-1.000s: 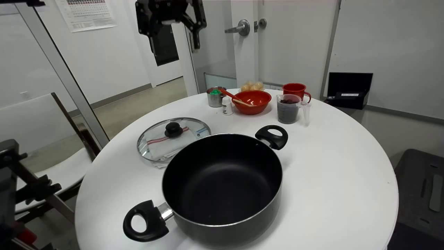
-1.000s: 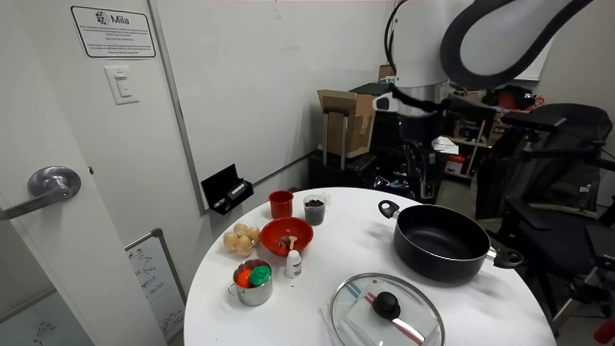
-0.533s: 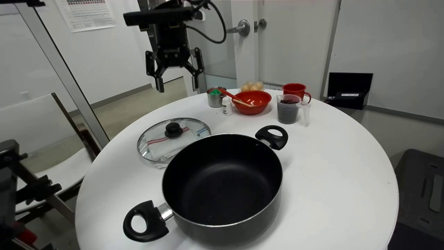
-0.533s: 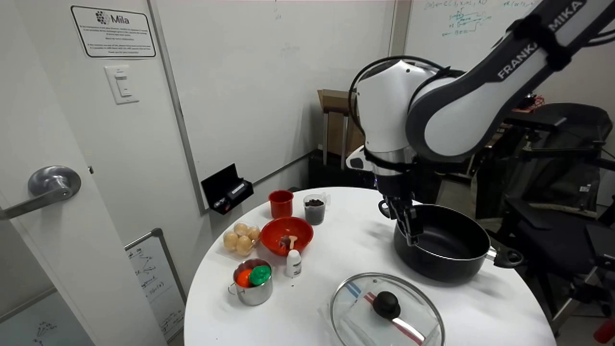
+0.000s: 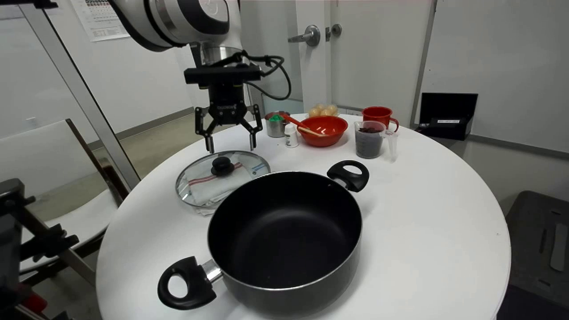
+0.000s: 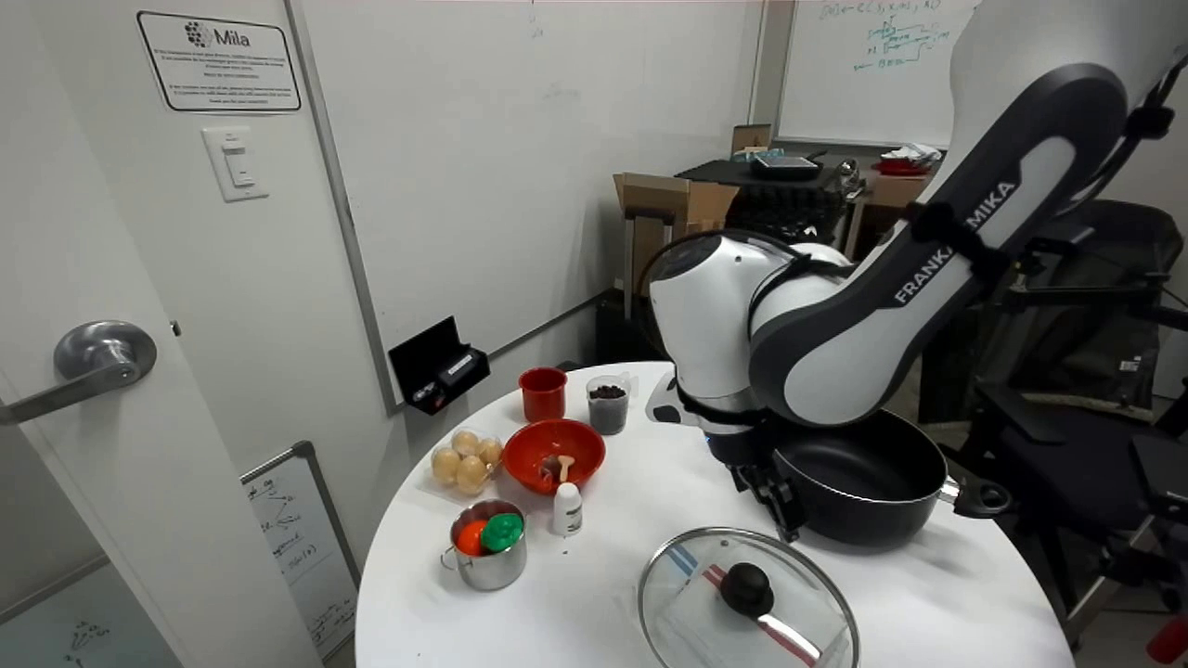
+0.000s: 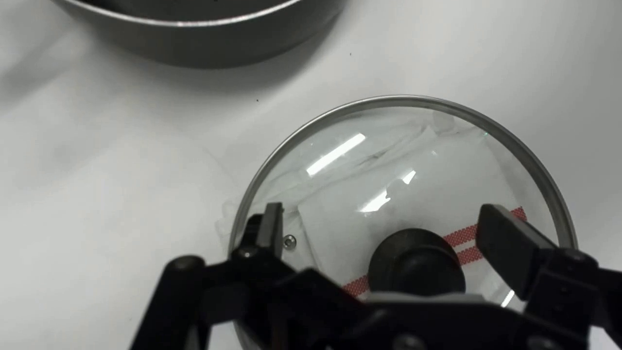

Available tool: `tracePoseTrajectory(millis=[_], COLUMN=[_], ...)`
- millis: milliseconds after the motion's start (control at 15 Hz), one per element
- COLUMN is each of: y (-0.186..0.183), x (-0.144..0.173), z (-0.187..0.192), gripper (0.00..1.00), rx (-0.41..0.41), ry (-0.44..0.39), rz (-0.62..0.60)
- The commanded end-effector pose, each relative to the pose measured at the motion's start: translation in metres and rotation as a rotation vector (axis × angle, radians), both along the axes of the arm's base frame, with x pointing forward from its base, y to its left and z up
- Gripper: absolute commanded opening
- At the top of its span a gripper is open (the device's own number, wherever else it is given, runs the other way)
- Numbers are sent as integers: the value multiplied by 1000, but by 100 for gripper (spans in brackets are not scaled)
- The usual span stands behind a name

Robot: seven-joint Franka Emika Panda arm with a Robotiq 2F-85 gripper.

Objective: Put the glass lid on the black pot.

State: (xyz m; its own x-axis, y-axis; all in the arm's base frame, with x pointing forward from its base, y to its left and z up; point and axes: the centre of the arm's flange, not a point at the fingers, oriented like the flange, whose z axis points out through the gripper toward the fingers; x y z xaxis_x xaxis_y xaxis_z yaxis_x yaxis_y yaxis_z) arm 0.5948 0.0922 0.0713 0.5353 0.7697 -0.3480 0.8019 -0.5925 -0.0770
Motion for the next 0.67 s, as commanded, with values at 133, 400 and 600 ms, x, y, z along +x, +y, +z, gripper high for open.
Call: tracePoseTrajectory(millis=[133,400,600], y=[21,28,29], x=[17,10,2], z=[-40,-48,-47], gripper=[100,100,100], rx=[66,135,183], ry=[13,50,73], rz=[121,144,174])
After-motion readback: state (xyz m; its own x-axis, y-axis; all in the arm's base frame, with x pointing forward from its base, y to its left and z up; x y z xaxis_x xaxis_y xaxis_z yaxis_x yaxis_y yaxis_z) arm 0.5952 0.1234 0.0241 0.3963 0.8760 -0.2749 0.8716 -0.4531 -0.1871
